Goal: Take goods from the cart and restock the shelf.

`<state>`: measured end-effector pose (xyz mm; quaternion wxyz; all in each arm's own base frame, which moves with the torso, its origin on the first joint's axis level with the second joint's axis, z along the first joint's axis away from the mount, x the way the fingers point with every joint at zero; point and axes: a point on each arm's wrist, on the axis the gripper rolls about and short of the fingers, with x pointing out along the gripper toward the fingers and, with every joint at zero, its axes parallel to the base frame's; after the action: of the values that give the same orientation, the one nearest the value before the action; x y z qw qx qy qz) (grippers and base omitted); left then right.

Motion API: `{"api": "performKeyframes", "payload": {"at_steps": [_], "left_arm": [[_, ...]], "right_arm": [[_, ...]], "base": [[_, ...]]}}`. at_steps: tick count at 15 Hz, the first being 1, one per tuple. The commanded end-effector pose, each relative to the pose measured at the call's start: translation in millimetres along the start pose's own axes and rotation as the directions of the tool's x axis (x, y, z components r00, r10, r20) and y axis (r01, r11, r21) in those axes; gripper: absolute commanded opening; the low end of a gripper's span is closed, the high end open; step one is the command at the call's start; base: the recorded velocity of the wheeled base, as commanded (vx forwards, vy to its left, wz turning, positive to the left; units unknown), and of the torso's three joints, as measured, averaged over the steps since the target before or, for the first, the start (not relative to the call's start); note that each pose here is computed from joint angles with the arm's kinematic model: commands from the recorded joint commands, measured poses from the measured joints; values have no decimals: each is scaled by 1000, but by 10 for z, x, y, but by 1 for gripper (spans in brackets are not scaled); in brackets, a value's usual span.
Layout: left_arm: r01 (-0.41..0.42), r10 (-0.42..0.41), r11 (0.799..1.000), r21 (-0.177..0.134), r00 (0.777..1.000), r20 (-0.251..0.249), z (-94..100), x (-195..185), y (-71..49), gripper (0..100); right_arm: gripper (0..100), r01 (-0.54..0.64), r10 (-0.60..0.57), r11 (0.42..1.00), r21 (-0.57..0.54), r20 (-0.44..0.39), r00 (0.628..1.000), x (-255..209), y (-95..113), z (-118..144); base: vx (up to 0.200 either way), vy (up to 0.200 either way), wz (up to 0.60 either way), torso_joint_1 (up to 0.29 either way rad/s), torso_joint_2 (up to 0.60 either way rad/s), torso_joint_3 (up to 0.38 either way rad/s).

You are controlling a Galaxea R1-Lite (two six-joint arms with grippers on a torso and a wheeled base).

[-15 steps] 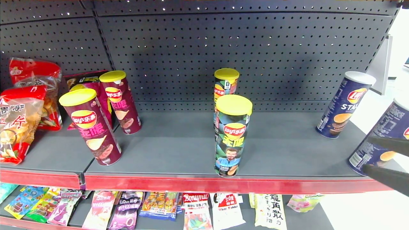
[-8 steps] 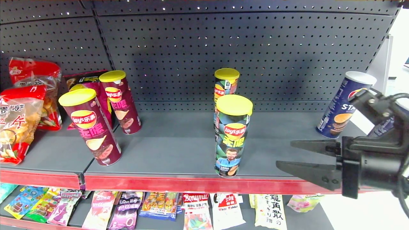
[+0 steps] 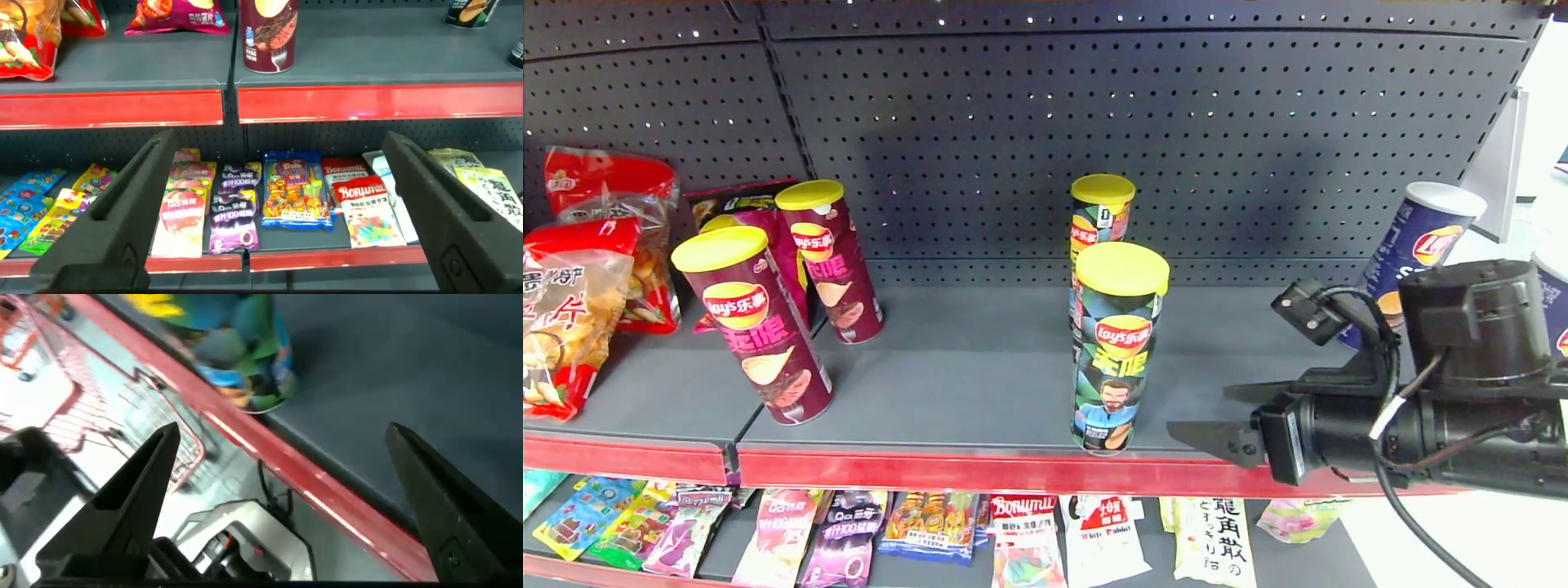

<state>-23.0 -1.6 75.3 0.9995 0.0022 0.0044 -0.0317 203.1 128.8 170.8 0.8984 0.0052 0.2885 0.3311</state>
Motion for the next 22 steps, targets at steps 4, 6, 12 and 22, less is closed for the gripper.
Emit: {"api": "performKeyframes", "payload": {"at_steps": [4, 6, 12, 22], "left_arm": [[-1, 1, 1000, 0, 1000, 0, 0, 0, 0, 100], [-1, 1, 1000, 0, 1000, 0, 0, 0, 0, 100], [-1, 1, 1000, 0, 1000, 0, 0, 0, 0, 100], [-1, 1, 1000, 0, 1000, 1, -1, -1, 0, 100]], "right_arm": [[100, 118, -119, 992, -36, -34, 992, 234, -75, -27], [100, 151, -152, 988, -42, -24, 988, 297, -91, 6], [100, 224, -229, 967, -124, -27, 973, 440, -99, 46], [100, 246, -257, 947, -208, -29, 966, 629, -62, -14]], "base": [[0, 0, 0, 0, 0, 0], [0, 0, 0, 0, 0, 0], [0, 0, 0, 0, 0, 0], [0, 0, 0, 0, 0, 0]]}}
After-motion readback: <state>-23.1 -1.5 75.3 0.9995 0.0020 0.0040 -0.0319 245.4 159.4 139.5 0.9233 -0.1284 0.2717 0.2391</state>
